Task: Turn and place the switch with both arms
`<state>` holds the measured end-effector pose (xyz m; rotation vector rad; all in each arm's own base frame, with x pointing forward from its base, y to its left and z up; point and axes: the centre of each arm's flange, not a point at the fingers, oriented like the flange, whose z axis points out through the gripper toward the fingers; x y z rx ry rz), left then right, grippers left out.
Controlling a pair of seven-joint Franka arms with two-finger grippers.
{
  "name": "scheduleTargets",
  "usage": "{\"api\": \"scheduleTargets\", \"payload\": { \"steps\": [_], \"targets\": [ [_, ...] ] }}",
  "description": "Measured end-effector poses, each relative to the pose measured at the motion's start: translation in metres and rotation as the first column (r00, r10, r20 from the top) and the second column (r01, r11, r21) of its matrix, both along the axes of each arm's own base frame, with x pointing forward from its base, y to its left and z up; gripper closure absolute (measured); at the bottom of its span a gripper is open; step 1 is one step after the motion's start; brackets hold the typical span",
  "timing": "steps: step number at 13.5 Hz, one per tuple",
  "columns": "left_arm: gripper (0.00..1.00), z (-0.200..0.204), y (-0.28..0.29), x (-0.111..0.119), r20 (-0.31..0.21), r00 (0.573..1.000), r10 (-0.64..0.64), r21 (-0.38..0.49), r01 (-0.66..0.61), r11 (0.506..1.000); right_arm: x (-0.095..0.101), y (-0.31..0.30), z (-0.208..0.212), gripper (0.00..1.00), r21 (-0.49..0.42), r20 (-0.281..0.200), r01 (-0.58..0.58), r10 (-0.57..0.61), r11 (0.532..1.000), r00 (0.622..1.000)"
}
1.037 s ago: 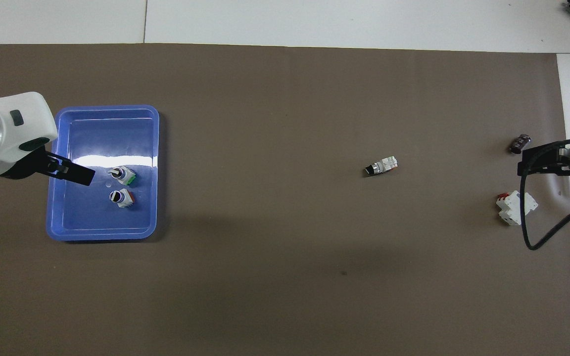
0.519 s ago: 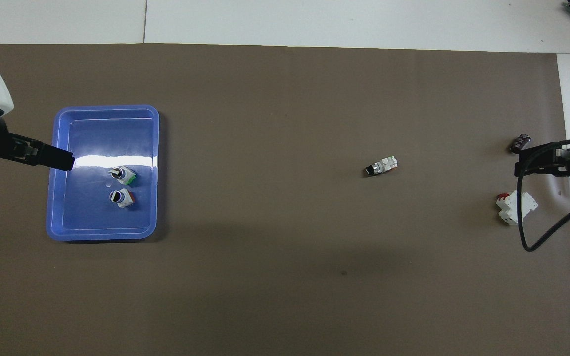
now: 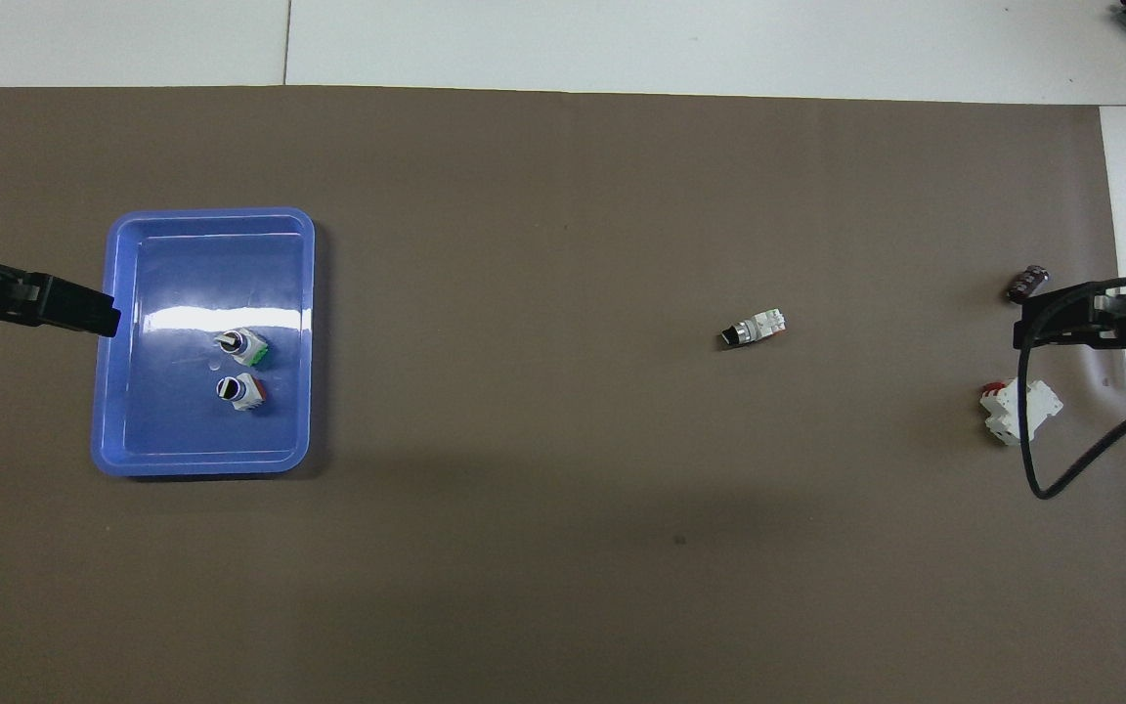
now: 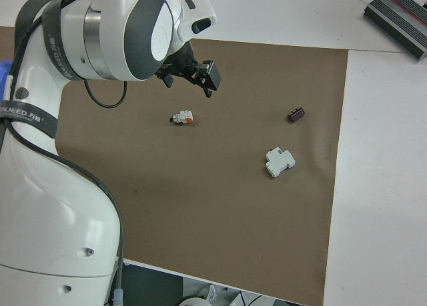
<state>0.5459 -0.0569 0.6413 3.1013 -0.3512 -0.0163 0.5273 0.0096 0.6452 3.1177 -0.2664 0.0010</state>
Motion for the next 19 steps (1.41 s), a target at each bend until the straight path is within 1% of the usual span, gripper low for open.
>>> {"api": "scheduleTargets", "payload": {
  "steps": [5, 10, 17, 19],
  "targets": [
    [0.0, 0.0, 0.001, -0.006, -0.036, 0.999, 0.032, 0.005, -0.032, 0.999, 0.0, 0.0, 0.0, 0.0, 0.0, 0.0, 0.0, 0.0, 1.0, 1.0],
    [0.0, 0.003, 0.001, -0.011, -0.046, 0.998, 0.032, 0.007, -0.032, 0.999, 0.0, 0.0, 0.0, 0.0, 0.0, 0.0, 0.0, 0.0, 1.0, 1.0],
    [0.0, 0.001, 0.001, -0.015, -0.079, 0.996, 0.034, 0.011, -0.034, 0.999, 0.0, 0.0, 0.0, 0.0, 0.0, 0.0, 0.0, 0.0, 1.0, 1.0],
    [0.0, 0.001, 0.0, -0.016, -0.079, 0.996, 0.037, 0.012, -0.036, 0.999, 0.0, 0.0, 0.0, 0.0, 0.0, 0.0, 0.0, 0.0, 1.0, 1.0]
  ]
}}
